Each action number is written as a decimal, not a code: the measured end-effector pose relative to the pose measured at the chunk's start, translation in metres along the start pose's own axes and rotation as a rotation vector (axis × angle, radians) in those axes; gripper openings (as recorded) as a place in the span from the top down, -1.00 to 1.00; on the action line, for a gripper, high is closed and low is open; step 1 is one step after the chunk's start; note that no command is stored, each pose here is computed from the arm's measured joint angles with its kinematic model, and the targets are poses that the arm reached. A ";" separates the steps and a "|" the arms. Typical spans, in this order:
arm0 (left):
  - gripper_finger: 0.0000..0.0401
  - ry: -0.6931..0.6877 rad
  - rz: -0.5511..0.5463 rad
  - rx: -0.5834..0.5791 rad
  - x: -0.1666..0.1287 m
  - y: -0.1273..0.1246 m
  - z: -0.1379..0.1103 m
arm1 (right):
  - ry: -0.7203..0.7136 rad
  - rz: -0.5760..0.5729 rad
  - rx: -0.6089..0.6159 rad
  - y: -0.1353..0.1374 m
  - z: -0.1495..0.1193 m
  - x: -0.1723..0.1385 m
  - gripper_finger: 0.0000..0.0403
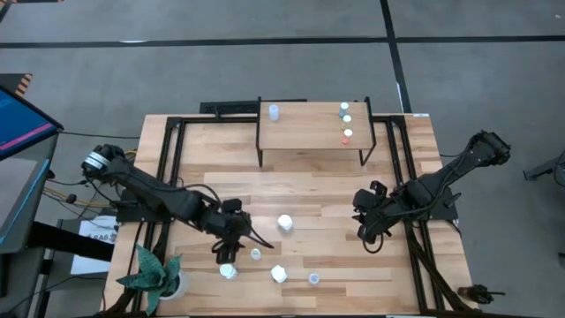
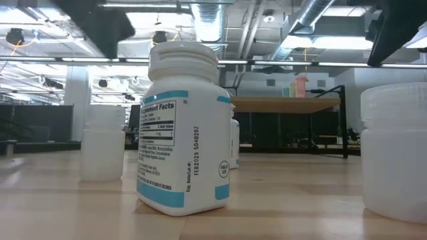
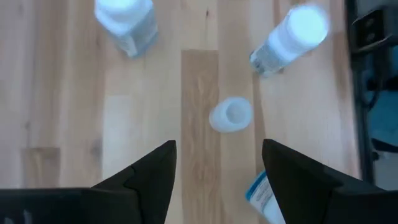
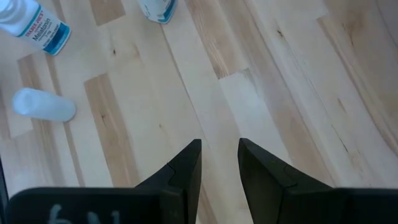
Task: Pick and place medicine bottles onto shelf by color
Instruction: Put the top white small pill bottle on the shelf
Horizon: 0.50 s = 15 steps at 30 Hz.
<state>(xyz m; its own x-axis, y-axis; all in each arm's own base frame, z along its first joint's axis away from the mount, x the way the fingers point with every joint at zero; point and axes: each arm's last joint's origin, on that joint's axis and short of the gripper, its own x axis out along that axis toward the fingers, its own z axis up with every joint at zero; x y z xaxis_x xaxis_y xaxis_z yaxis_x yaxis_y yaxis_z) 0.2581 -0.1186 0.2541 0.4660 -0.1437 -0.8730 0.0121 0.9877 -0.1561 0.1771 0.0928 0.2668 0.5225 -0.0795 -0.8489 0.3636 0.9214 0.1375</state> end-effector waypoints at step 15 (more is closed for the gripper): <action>-0.12 -0.025 0.022 -0.085 0.043 -0.017 -0.027 | -0.005 0.001 0.000 0.000 0.000 0.000 0.37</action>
<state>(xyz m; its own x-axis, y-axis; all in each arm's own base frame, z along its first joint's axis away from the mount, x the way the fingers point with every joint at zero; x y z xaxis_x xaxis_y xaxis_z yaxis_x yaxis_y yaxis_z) 0.2541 -0.1429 0.2072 0.4871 -0.1191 -0.8652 -0.0736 0.9815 -0.1766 0.1775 0.0929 0.2670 0.5267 -0.0801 -0.8463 0.3632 0.9213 0.1388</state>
